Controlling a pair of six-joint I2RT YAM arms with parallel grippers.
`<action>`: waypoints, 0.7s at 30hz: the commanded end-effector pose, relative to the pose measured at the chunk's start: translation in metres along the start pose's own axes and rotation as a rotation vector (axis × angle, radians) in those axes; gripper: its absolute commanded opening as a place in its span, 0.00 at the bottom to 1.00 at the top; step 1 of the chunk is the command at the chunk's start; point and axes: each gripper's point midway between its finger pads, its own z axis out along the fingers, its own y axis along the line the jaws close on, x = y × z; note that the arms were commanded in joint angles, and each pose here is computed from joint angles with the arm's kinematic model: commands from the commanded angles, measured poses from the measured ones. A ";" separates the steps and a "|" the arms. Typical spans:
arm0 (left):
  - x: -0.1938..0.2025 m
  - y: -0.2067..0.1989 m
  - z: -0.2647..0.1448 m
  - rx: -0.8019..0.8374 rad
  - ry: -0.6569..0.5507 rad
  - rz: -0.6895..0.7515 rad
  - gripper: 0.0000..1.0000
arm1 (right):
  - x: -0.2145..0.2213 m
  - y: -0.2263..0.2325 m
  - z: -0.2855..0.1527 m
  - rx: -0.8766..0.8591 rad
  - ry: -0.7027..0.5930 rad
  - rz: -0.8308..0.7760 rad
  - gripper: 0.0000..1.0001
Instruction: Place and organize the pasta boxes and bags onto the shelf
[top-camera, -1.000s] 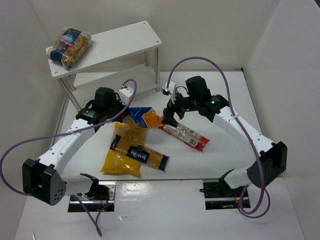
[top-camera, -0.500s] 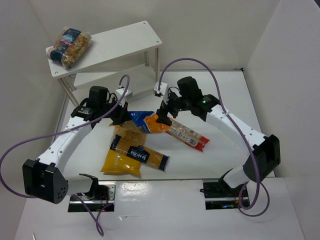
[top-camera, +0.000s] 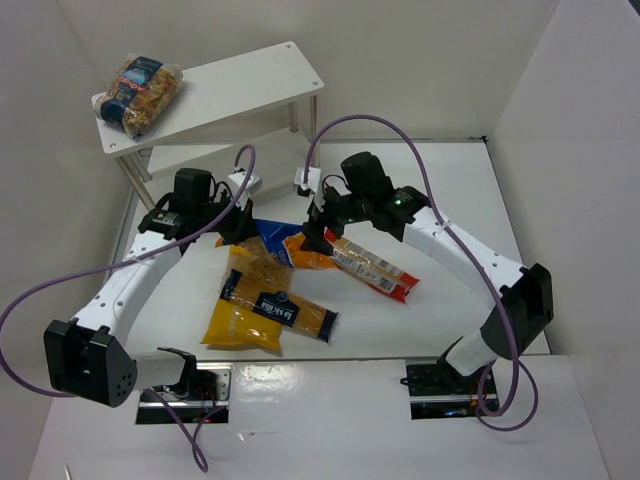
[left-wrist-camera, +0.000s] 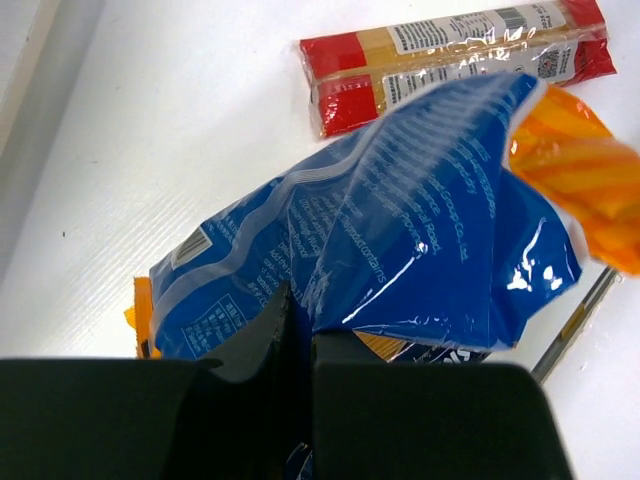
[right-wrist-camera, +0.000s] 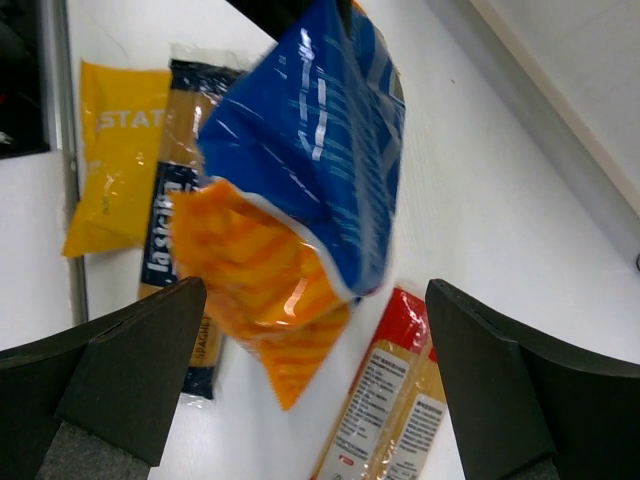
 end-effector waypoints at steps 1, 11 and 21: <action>-0.068 0.001 -0.015 -0.005 -0.199 0.087 0.00 | -0.036 0.017 -0.016 -0.052 -0.091 -0.018 0.99; -0.090 0.011 -0.016 -0.044 -0.211 0.064 0.00 | -0.038 0.020 0.002 -0.020 -0.038 -0.048 0.99; -0.092 -0.004 -0.029 -0.008 -0.228 0.067 0.00 | -0.015 -0.029 0.023 0.267 0.051 -0.066 0.99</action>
